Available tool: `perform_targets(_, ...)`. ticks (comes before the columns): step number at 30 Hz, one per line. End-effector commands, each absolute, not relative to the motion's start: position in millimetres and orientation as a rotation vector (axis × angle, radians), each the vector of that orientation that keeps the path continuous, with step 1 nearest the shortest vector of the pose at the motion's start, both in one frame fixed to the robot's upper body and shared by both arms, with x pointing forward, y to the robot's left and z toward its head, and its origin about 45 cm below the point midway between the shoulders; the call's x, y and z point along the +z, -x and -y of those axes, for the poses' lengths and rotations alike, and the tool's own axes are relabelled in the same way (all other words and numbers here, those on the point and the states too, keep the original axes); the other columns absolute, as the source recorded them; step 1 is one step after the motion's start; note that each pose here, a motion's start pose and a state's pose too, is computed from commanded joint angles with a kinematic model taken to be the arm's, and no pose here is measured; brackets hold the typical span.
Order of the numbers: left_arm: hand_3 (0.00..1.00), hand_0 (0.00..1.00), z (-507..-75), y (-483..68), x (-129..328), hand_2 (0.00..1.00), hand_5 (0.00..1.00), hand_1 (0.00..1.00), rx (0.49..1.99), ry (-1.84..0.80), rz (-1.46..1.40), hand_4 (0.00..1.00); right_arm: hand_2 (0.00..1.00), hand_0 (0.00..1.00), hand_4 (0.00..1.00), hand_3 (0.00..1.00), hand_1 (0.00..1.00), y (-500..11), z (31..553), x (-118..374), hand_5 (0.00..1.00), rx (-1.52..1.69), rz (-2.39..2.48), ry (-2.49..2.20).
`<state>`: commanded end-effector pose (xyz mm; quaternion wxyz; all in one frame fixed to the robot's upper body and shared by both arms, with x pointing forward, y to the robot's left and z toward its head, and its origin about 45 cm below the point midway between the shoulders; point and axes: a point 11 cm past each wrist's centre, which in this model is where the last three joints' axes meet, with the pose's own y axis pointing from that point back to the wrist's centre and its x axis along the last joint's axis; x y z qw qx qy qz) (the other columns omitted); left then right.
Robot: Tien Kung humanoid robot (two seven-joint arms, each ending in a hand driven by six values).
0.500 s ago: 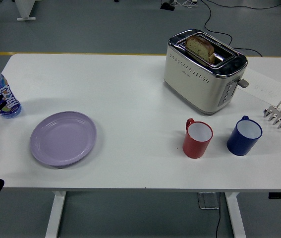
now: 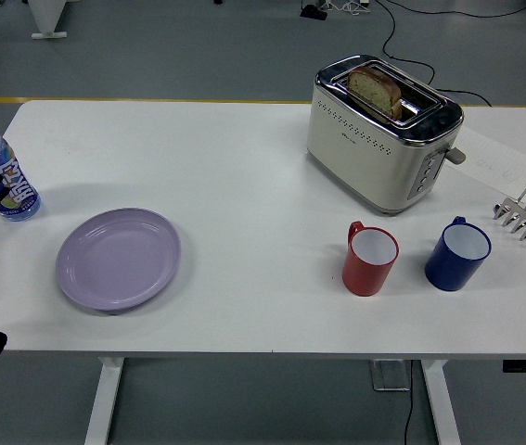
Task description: Push plate across desktop
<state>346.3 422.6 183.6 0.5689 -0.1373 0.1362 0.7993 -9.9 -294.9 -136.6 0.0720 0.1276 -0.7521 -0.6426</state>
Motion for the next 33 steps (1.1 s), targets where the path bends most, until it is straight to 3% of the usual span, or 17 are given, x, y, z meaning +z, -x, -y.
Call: perform_targets(33, 0.698, 0.763, -447.8, -353.0, 197.0, 0.774, 0.998, 0.78, 1.885, 0.284, -0.226, 0.529, 0.68, 0.628, 0.484, 0.68, 0.542, 0.7, 295.7, -136.5, 0.778, -1.906, 2.222, -0.422)
